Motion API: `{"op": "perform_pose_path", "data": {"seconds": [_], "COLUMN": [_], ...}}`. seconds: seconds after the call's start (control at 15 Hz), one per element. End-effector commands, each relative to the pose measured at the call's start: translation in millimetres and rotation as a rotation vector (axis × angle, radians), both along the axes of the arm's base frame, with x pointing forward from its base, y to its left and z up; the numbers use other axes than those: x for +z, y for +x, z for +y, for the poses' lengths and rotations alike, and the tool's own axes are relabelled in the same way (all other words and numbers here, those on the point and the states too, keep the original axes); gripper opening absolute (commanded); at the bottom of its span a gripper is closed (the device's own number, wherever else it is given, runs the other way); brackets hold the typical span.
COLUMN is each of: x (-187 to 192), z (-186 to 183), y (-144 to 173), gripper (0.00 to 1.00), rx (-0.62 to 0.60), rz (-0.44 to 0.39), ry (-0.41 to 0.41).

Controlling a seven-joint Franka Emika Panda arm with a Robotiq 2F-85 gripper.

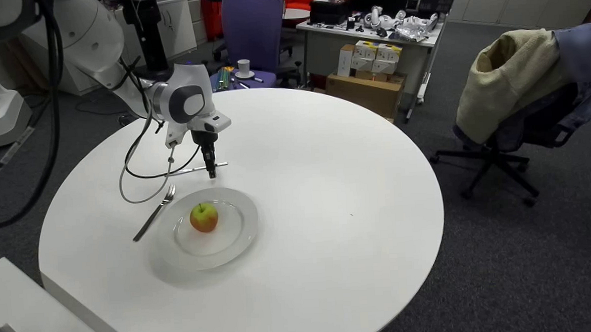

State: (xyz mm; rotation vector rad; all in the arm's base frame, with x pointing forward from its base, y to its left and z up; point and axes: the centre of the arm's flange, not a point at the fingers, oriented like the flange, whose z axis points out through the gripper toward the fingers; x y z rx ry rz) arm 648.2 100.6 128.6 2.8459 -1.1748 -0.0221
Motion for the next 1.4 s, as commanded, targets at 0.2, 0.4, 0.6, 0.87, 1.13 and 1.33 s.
{"op": "perform_pose_path", "data": {"seconds": [0.2,0.4,0.6,0.87,1.13,1.33], "x": [5,5,6,10,10,10], "z": [8,10,10,11,9,8], "y": [13,14,17,20,21,22], "gripper": [1.0,0.79,0.58,0.5,0.58,0.44], "rx": [-0.003,-0.004,-0.005,-0.006,-0.009,-0.011], "rz": [-0.057,-0.061,-0.07,-0.08,-0.08,-0.08], "ry": [-0.034,-0.032,-0.031,-0.029,-0.03,-0.031]}}
